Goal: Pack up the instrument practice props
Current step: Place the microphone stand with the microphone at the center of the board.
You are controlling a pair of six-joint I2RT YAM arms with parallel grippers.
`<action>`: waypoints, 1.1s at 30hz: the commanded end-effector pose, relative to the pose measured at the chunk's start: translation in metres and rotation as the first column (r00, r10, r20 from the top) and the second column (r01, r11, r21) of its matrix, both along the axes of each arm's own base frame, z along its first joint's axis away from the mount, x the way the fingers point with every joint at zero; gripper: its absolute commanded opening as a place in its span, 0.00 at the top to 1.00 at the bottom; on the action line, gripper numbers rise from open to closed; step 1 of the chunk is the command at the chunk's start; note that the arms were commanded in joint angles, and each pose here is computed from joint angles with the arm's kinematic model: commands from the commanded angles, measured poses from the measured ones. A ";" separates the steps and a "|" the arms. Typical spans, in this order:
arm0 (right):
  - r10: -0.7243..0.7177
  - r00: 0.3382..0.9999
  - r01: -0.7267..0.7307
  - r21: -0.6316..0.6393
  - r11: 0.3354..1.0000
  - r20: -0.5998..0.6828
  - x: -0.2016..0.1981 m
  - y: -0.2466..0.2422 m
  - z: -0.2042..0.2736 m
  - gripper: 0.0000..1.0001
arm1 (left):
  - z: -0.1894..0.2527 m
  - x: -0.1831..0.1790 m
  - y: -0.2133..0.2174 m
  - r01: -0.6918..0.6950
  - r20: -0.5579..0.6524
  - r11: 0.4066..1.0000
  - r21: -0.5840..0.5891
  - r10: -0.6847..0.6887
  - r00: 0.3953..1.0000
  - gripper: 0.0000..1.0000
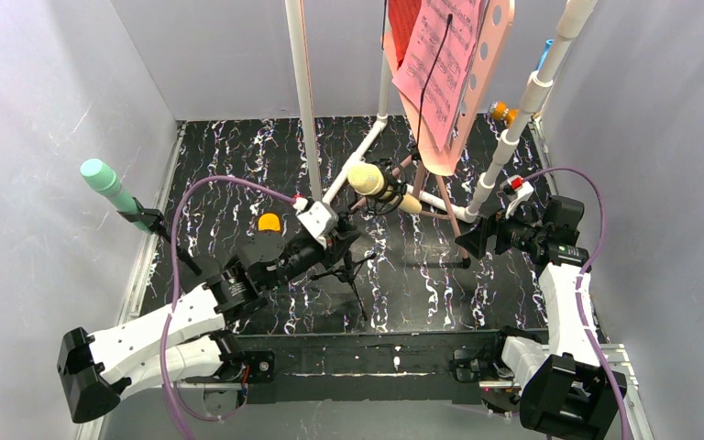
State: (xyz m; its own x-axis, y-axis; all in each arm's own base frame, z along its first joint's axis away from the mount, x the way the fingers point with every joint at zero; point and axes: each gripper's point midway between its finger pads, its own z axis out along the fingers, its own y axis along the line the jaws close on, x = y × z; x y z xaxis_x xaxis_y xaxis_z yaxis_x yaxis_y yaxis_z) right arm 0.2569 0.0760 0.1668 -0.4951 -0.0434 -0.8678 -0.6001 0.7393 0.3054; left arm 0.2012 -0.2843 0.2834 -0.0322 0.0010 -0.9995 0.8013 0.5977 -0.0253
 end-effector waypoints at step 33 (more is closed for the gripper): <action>0.011 0.999 -0.011 -0.008 1.000 0.044 0.005 -0.001 0.004 0.00 | 0.046 0.031 -0.048 -0.255 0.152 0.956 -0.145 0.276 0.949 1.00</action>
State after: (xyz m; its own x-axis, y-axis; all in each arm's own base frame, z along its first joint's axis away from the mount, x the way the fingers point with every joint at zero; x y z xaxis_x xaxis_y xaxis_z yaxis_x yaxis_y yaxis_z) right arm 0.2573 0.0759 0.1658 -0.4983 -0.0428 -0.8659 -0.5993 0.7388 0.3084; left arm 0.2256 -0.3375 0.2634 0.0935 0.1081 -0.9897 0.6701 0.7284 0.1429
